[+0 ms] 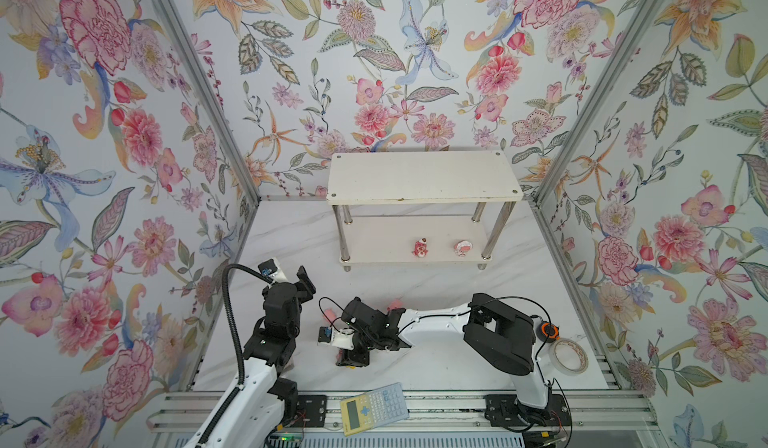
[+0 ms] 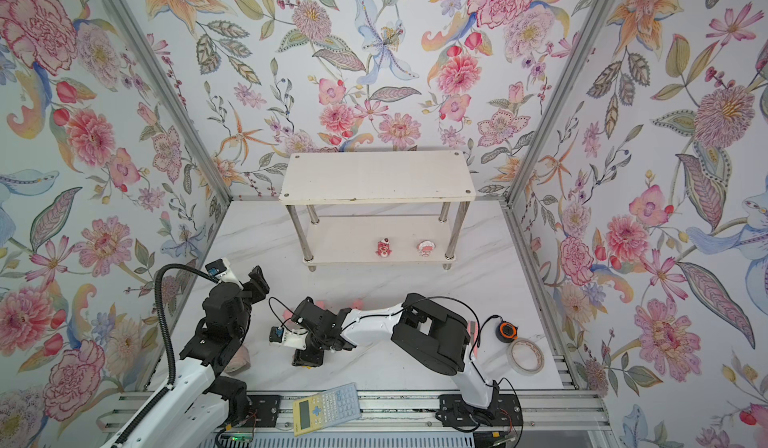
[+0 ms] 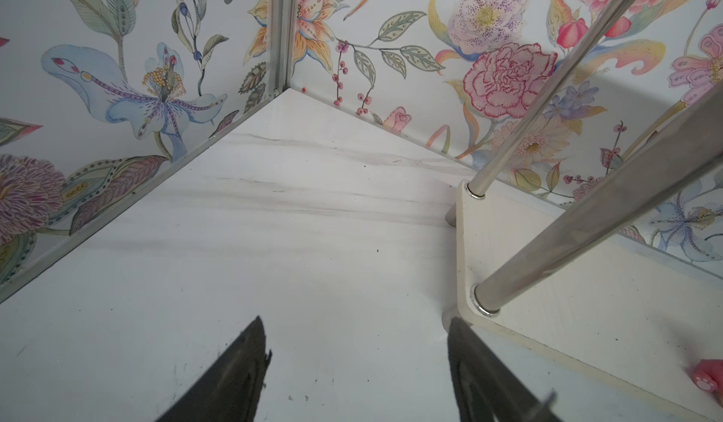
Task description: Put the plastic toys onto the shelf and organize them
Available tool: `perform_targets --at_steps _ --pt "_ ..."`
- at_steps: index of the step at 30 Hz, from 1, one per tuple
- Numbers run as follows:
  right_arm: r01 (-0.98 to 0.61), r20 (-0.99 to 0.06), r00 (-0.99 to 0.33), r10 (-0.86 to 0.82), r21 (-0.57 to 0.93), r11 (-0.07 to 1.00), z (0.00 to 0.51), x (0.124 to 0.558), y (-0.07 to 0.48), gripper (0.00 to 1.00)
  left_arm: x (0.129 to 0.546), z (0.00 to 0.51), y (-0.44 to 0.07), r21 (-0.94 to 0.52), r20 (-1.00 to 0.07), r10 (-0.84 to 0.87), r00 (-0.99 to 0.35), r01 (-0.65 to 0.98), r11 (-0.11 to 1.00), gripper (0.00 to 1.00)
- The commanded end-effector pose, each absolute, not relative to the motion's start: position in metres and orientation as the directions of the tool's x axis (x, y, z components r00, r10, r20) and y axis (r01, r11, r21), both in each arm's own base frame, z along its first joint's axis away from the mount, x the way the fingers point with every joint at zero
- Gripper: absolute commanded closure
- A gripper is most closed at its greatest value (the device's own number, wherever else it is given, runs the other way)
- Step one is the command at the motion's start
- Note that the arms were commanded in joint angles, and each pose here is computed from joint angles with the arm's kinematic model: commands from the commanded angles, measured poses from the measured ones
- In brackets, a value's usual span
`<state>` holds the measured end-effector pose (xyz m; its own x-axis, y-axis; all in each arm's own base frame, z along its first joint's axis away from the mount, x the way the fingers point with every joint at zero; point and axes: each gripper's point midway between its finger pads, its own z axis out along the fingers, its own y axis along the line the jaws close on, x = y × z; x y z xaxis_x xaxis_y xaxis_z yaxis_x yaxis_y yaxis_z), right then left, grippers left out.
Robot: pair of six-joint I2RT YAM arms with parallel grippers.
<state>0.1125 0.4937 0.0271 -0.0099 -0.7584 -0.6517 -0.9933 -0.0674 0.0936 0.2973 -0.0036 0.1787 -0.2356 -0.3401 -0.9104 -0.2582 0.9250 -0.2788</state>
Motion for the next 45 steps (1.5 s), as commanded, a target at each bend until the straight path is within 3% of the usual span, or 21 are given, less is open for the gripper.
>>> perform_targets --at_steps 1,6,10,12,14,17,23,29,45 --pt "-0.995 -0.651 -0.023 -0.758 0.085 -0.043 0.040 0.111 0.492 0.41 0.301 0.178 -0.016 -0.294 -0.909 -0.335 -0.249 -0.190 0.937 0.28" --pt "-0.995 -0.722 -0.085 -0.686 0.102 0.016 0.085 0.105 0.485 0.36 0.303 0.175 -0.035 -0.276 -0.910 -0.297 -0.290 -0.112 0.955 0.33" --pt "-0.988 -0.763 -0.151 -0.628 0.138 0.070 0.108 0.091 0.463 0.40 0.305 0.176 -0.054 -0.244 -0.916 -0.245 -0.316 -0.045 0.969 0.41" --pt "-0.981 -0.760 -0.191 -0.621 0.169 0.095 0.109 0.083 0.451 0.57 0.305 0.175 -0.064 -0.223 -0.919 -0.214 -0.330 -0.009 0.975 0.42" --pt "-0.973 -0.744 -0.229 -0.628 0.200 0.117 0.105 0.075 0.441 0.86 0.304 0.174 -0.076 -0.205 -0.922 -0.183 -0.341 0.031 0.978 0.44" --pt "-0.967 -0.716 -0.250 -0.652 0.224 0.124 0.090 0.061 0.431 1.00 0.303 0.168 -0.087 -0.188 -0.921 -0.151 -0.359 0.071 0.980 0.45" --pt "-0.947 -0.665 -0.296 -0.686 0.297 0.121 0.059 0.045 0.434 1.00 0.299 0.163 -0.096 -0.202 -0.921 -0.147 -0.361 0.117 0.972 0.47" --pt "-0.936 -0.648 -0.331 -0.686 0.320 0.149 0.039 0.056 0.444 1.00 0.297 0.162 -0.098 -0.199 -0.922 -0.139 -0.362 0.133 0.971 0.46" --pt "-0.850 -0.667 -0.527 -0.527 0.392 0.353 0.036 0.170 0.457 1.00 0.294 0.161 -0.114 -0.144 -0.923 -0.062 -0.379 0.192 0.971 0.41"
